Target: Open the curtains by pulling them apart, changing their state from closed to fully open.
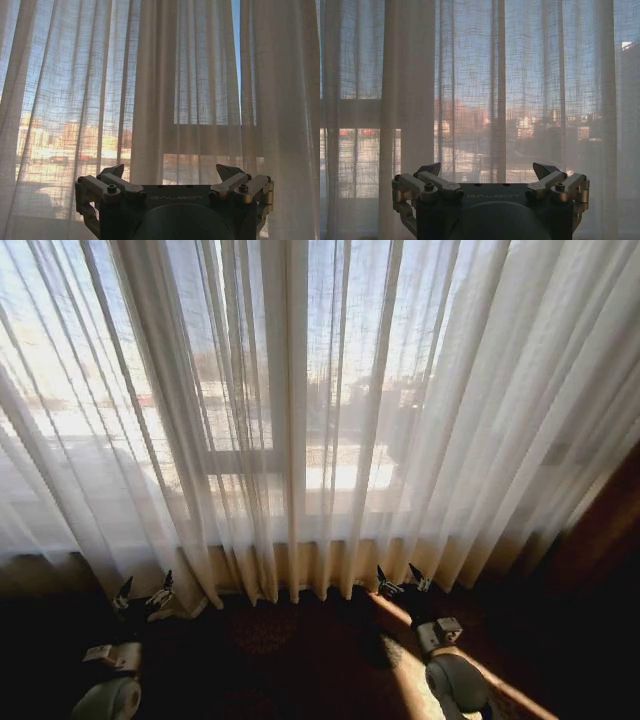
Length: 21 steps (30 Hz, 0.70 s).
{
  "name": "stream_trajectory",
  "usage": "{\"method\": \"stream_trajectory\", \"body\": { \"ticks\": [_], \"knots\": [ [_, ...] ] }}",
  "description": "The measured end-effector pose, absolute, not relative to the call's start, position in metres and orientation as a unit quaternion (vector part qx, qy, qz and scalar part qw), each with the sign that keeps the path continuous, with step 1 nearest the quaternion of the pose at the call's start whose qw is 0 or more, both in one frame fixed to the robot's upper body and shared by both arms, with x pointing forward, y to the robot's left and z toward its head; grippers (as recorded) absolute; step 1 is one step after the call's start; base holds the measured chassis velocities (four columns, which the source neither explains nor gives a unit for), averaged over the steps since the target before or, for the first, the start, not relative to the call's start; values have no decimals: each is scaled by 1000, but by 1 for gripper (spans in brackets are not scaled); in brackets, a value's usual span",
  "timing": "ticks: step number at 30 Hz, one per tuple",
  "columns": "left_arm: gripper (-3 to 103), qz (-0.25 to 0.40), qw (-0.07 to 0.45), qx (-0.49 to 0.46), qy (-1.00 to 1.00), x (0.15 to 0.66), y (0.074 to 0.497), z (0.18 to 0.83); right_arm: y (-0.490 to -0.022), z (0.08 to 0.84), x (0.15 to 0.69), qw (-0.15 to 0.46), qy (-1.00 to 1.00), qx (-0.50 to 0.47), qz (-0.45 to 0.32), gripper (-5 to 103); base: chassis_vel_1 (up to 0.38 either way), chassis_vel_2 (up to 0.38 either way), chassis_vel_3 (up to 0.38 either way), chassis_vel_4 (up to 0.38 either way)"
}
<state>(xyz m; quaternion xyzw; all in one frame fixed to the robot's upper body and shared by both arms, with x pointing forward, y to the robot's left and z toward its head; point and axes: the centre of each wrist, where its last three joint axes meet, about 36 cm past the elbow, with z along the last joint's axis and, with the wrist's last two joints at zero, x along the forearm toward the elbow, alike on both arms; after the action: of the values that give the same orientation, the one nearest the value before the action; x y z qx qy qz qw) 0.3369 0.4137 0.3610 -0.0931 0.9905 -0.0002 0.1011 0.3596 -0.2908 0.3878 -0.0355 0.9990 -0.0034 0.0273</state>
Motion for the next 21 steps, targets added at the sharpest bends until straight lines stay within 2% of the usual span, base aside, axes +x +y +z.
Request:
{"method": "stream_trajectory", "body": {
  "ticks": [11,16,21],
  "knots": [
    [100,0,101,-93,991,337,414,361,-287,382,356,31,999,-42,-2,100,-344,344,381,-359],
    [100,0,101,-93,991,337,414,361,-289,381,361,37,998,-43,-8,100,-172,201,178,-188],
    [100,0,101,-93,991,337,414,361,-291,379,364,36,998,-51,-12,100,-41,32,30,-40]
  ]
}}
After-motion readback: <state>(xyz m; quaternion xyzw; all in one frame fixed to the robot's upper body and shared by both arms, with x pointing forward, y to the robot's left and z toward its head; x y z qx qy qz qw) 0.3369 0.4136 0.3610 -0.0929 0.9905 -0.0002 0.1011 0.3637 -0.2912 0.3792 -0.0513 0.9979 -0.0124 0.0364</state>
